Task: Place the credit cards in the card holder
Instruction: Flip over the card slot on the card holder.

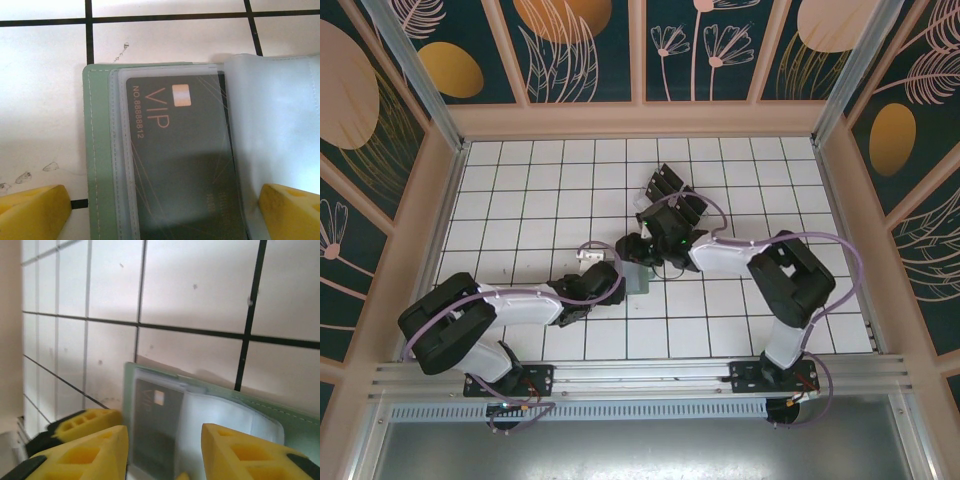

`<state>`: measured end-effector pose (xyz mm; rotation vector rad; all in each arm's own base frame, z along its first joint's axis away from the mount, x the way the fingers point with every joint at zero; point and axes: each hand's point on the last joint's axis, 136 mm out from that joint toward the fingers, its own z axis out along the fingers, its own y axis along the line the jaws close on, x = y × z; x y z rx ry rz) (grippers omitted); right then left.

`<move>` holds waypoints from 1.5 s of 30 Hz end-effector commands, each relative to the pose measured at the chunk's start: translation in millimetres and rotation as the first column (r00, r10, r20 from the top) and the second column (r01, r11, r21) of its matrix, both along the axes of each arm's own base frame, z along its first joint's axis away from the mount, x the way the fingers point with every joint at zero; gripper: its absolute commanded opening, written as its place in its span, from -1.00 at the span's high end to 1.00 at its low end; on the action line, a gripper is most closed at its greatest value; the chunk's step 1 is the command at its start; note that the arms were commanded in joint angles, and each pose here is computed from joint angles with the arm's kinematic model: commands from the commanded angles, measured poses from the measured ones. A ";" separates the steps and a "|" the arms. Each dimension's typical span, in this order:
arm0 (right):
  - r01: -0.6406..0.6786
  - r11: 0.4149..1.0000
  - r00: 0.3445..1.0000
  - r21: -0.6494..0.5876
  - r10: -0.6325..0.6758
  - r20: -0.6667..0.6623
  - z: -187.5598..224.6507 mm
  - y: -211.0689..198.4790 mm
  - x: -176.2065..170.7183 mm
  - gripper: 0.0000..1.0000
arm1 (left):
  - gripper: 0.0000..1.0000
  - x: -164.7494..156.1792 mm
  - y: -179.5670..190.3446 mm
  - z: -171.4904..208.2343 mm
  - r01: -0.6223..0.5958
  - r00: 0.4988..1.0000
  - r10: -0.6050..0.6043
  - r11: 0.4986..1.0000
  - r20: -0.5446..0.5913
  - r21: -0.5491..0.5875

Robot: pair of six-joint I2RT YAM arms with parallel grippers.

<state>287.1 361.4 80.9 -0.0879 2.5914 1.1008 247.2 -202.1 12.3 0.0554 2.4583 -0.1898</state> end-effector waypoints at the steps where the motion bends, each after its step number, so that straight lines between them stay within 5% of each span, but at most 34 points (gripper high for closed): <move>1: 0.032 0.999 0.999 0.016 -0.032 0.014 11.1 -9.3 -0.3 0.14 | -0.97 -17.4 27.4 -34.2 -0.026 0.993 0.037 0.994 -0.110 0.102; 27: 0.023 0.997 0.992 -0.071 -0.031 -0.123 -63.3 -18.2 -30.8 0.14 | -0.97 -19.7 28.0 -35.5 -0.022 0.994 0.032 0.996 -0.108 0.087; 45: -0.024 0.995 0.995 0.098 0.033 -0.094 -32.8 8.8 -27.0 0.17 | -0.97 -18.9 25.8 -31.9 -0.018 0.995 0.025 0.997 -0.101 0.075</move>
